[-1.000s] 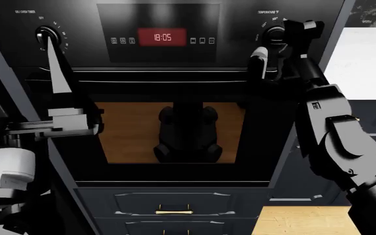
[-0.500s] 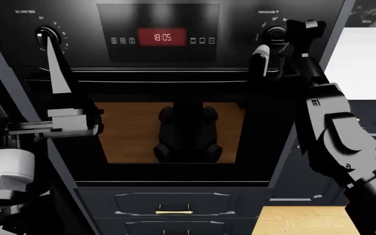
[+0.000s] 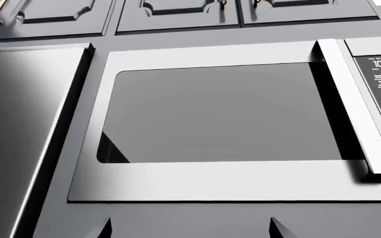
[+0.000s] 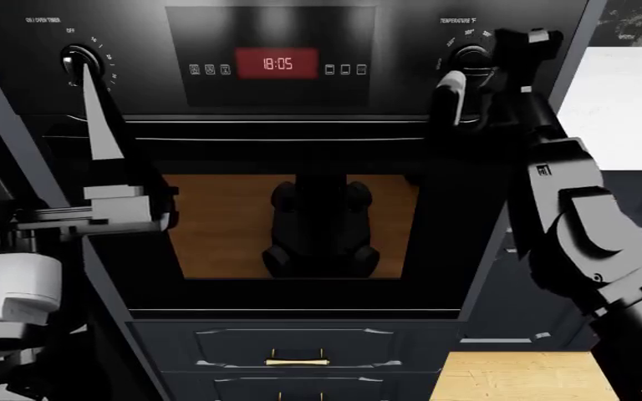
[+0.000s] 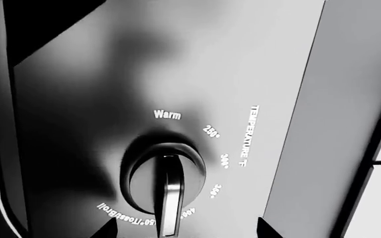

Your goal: Preheat the oven by turning the temperature knob.

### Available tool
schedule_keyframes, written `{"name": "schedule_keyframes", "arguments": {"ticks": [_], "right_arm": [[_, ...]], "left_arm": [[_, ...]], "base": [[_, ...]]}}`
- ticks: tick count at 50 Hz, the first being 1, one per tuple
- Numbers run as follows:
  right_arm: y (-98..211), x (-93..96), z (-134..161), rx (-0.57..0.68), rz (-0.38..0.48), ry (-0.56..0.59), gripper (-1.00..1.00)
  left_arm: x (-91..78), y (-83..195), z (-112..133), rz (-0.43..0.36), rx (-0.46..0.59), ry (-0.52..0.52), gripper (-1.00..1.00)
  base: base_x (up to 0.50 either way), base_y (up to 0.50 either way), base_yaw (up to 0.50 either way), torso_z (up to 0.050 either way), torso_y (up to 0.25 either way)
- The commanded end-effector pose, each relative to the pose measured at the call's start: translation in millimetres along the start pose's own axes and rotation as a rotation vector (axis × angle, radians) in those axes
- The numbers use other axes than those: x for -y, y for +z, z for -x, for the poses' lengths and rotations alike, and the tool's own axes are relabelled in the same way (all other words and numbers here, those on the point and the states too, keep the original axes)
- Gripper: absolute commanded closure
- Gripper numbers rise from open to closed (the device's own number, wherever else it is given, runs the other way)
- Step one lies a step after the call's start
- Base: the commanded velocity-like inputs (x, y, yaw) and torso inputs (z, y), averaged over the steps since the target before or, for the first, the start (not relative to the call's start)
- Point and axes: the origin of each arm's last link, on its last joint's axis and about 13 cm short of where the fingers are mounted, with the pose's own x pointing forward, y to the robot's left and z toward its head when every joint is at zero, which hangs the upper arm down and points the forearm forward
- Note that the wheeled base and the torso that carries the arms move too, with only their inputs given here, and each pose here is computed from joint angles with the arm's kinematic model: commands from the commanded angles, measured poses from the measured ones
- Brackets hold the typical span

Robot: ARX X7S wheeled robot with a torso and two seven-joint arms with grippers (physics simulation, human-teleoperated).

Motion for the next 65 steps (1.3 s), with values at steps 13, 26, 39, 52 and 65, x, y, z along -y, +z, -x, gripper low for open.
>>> {"name": "schedule_keyframes", "arguments": {"ticks": [13, 26, 39, 52, 65], "right_arm": [[1.0, 4.1, -2.9, 0.013, 0.002, -0.007, -1.00], [2.1, 5.5, -3.4, 0.021, 0.003, -0.007, -1.00], [7.3, 4.1, -2.9, 0.054, -0.011, 0.002, -1.00], [7.6, 2.3, -3.2, 0.054, -0.013, -0.001, -1.00], [8.3, 3.6, -2.3, 0.068, -0.018, -0.009, 1.00]], "left_arm": [[-0.6, -0.6, 0.2, 0.000, 0.001, -0.001, -1.00], [-0.1, 0.2, -0.6, 0.001, 0.003, 0.001, -1.00], [-0.1, -1.5, -0.5, 0.001, 0.000, 0.001, -1.00], [-0.5, -1.6, 0.0, 0.000, 0.001, -0.001, -1.00], [0.2, -0.8, -0.3, 0.000, 0.002, -0.001, -1.00]], "base": [[0.00, 0.00, 0.00, 0.000, 0.000], [0.00, 0.00, 0.00, 0.000, 0.000], [0.00, 0.00, 0.00, 0.000, 0.000], [0.00, 0.00, 0.00, 0.000, 0.000], [0.00, 0.00, 0.00, 0.000, 0.000]]}}
